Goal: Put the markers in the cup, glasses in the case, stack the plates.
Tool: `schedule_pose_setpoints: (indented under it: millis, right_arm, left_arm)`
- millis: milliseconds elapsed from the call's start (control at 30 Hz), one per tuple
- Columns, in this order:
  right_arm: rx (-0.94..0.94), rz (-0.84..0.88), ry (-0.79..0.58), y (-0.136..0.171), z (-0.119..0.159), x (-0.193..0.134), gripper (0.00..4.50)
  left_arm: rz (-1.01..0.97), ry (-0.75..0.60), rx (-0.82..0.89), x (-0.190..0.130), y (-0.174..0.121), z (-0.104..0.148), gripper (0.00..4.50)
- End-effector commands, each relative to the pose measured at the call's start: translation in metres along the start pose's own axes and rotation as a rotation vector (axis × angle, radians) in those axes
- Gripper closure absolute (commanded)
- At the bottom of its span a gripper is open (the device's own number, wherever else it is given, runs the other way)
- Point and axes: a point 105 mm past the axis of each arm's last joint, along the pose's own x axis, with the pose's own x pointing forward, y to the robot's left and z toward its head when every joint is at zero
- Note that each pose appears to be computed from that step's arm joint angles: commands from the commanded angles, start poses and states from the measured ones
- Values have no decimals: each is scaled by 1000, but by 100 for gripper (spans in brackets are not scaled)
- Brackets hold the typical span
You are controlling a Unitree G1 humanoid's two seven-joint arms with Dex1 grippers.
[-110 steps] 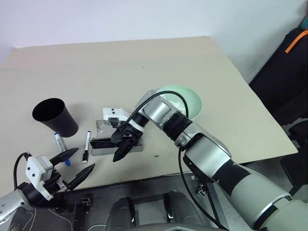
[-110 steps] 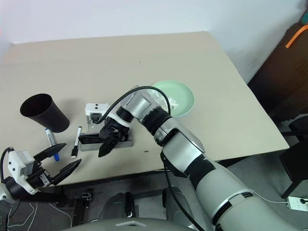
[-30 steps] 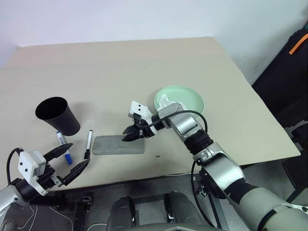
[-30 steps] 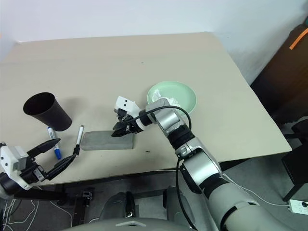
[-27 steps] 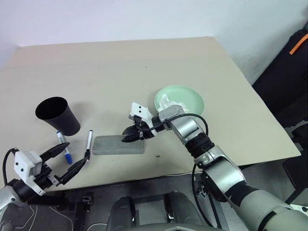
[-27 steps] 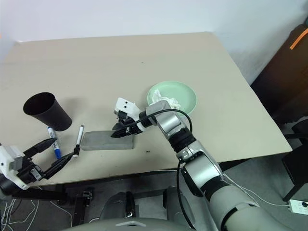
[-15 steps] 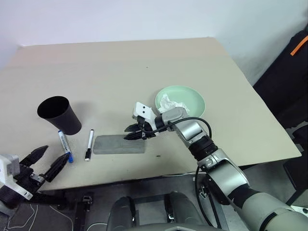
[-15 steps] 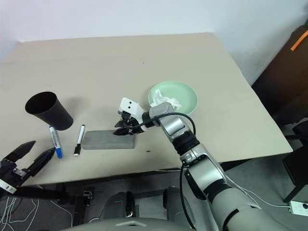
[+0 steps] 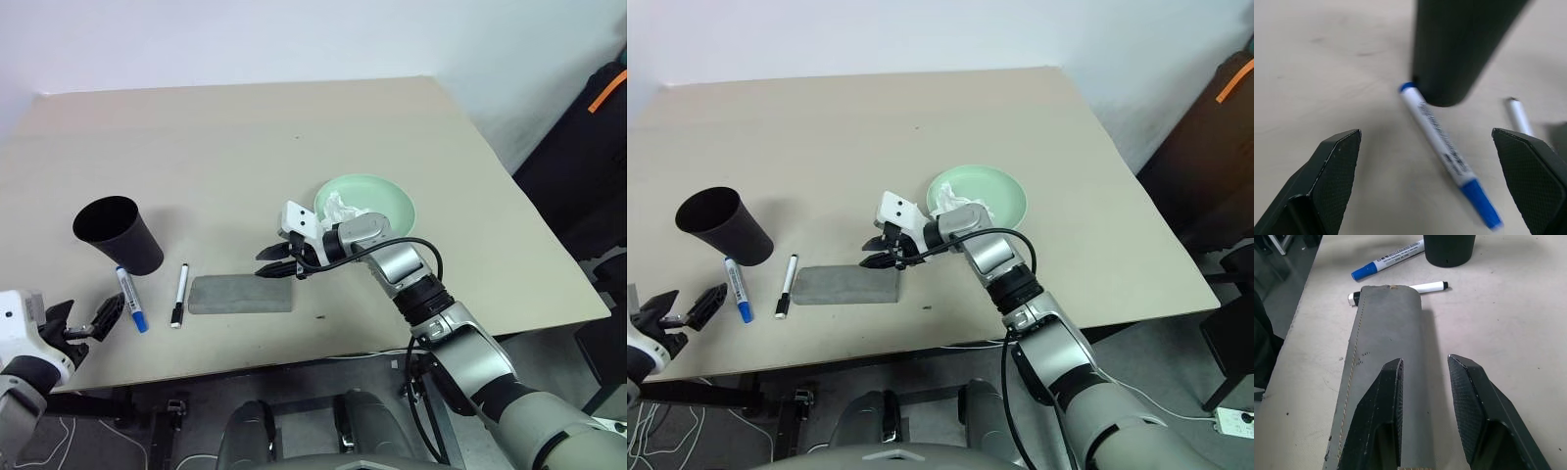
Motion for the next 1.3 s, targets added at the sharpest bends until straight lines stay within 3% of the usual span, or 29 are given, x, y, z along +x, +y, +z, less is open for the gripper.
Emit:
schedule_pose_setpoints:
  millis: [33,400,533,1000,1100,1300]
  right_arm:
    - [-27,-28,-17,-6,7,-3,300]
    - [-15,-103,-14,-19,4,-8,300]
    - [-18,-124,-11,-22,1,-9,300]
    - [1,-193,13,-36,-5,-15,300]
    - [7,-205,24,-38,-9,-14,306]
    - [10,-222,37,-41,-12,-14,306]
  left_arm:
    - [46,21,61,4,-10,14,0]
    - [201,165,84,24,-8,13,0]
    - [148,142,90,32,-23,19,0]
    - [244,300,52,40,-17,-2,0]
    - [184,325,60,40,-22,-2,61]
    - [272,320,61,35,-11,-1,273]
